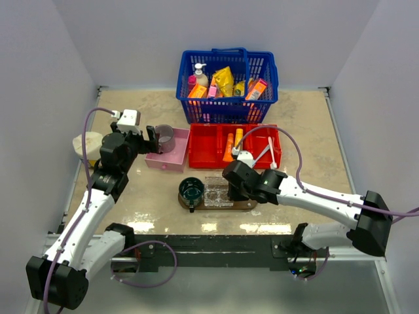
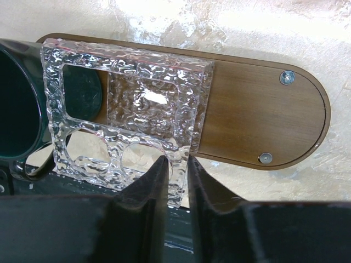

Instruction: Prepare toiletry sets of a toothbrush and toothpaste on the tray

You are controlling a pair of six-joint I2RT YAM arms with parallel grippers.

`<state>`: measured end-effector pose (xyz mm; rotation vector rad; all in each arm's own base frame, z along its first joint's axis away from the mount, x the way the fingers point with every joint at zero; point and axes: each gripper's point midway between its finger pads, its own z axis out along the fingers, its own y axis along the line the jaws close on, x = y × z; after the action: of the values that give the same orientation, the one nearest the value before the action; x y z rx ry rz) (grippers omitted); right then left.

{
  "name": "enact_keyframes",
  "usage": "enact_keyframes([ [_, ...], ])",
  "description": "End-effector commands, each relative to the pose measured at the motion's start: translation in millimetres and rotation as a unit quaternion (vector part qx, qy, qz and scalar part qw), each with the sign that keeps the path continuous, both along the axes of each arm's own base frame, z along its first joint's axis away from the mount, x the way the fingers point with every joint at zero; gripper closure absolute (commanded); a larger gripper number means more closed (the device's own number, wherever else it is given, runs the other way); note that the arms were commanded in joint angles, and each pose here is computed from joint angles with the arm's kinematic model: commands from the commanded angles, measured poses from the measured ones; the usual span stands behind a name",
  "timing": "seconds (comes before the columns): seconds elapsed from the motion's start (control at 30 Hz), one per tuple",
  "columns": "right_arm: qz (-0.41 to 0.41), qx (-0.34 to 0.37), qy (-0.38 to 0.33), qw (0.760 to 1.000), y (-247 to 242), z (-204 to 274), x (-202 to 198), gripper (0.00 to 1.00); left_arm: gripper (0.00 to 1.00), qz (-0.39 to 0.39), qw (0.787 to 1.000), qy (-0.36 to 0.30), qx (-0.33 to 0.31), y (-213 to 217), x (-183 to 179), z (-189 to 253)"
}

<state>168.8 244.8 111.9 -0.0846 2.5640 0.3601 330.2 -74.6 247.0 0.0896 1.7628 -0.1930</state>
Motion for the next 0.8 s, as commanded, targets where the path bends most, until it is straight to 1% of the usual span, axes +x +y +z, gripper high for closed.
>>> enact_keyframes([
  [0.0, -0.022, 0.022, -0.026, 0.999, 6, 22, 9, 0.71, 0.12, -0.011, 0.999, -0.029, -0.006, -5, 0, 19],
  [0.03, -0.023, 0.022, -0.028, 0.999, 6, 23, 10, 0.66, 0.12, -0.012, 0.999, -0.029, -0.006, -5, 0, 19],
  [0.1, -0.025, 0.020, -0.031, 0.999, 4, 25, 10, 0.62, 0.12, -0.011, 0.999, -0.029, -0.006, -5, 0, 19],
  [0.23, -0.028, 0.022, -0.038, 0.999, 0, 30, 11, 0.51, 0.12, -0.010, 0.999, -0.030, -0.005, -5, 0, 19],
  [0.3, -0.029, 0.023, -0.041, 0.998, -2, 33, 11, 0.48, 0.12, -0.009, 1.000, -0.029, -0.005, -5, 0, 19],
  [0.4, -0.031, 0.045, -0.054, 0.997, -3, 44, 11, 0.41, 0.12, -0.010, 1.000, -0.027, -0.005, -5, 1, 18],
  [0.43, -0.032, 0.051, -0.058, 0.996, -4, 47, 11, 0.40, 0.12, -0.009, 1.000, -0.027, -0.005, -5, 1, 18],
  [0.47, -0.032, 0.064, -0.066, 0.995, -5, 55, 10, 0.38, 0.12, -0.009, 1.000, -0.027, -0.004, -5, 1, 17],
  [0.57, -0.031, 0.061, -0.089, 0.994, -13, 68, 13, 0.34, 0.12, -0.009, 1.000, -0.025, -0.003, -5, 2, 16],
  [0.67, -0.027, 0.054, -0.119, 0.991, -17, 86, 21, 0.27, 0.12, -0.005, 1.000, -0.022, 0.002, -3, 4, 14],
  [0.73, -0.014, 0.052, -0.141, 0.989, -15, 102, 28, 0.25, 0.12, -0.004, 1.000, -0.018, 0.009, -3, 6, 11],
  [0.77, -0.002, 0.048, -0.153, 0.987, -13, 108, 34, 0.22, 0.12, -0.002, 1.000, -0.018, 0.013, -2, 7, 10],
])
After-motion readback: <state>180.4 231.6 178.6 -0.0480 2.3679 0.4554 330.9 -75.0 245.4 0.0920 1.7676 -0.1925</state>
